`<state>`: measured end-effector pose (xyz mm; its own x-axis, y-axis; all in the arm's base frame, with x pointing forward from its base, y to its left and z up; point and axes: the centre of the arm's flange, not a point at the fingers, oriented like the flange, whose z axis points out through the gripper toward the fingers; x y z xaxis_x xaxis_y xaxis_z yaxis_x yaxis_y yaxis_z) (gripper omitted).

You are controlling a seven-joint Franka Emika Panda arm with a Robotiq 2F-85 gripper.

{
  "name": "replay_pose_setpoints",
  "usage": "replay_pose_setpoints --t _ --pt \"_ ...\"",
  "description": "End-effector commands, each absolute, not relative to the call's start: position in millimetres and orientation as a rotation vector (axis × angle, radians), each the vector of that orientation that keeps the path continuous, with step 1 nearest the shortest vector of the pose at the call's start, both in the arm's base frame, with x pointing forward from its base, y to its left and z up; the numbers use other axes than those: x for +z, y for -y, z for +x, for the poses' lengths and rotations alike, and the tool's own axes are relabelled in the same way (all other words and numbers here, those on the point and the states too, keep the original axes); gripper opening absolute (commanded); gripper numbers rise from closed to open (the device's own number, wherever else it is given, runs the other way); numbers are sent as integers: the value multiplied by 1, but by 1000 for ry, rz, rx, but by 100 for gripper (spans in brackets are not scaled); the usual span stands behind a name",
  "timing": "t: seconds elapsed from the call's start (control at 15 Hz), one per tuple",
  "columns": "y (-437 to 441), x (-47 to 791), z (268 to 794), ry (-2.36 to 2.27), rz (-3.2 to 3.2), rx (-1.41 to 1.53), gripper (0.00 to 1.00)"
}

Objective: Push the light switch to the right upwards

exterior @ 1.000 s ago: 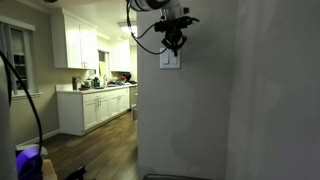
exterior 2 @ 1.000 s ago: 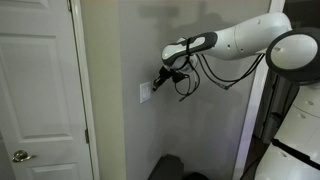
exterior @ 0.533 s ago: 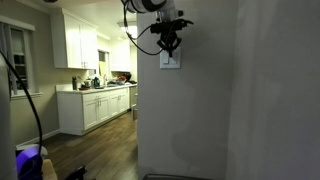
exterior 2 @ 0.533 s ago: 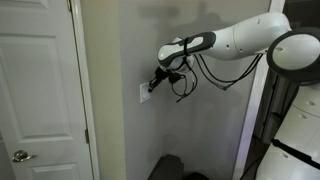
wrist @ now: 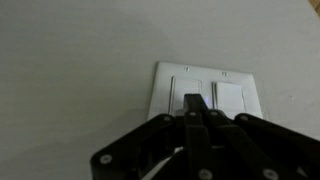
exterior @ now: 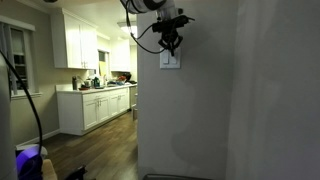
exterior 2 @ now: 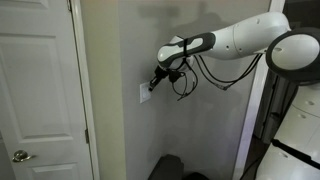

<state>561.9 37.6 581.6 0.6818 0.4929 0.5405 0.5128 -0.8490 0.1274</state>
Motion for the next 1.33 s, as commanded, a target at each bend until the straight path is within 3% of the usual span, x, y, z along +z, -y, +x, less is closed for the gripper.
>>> replay_pose_setpoints --t 0.0,1.27 --pt "-40 588 580 875 -2882 -941 0" --pt "-16 578 569 851 -2985 -848 0"
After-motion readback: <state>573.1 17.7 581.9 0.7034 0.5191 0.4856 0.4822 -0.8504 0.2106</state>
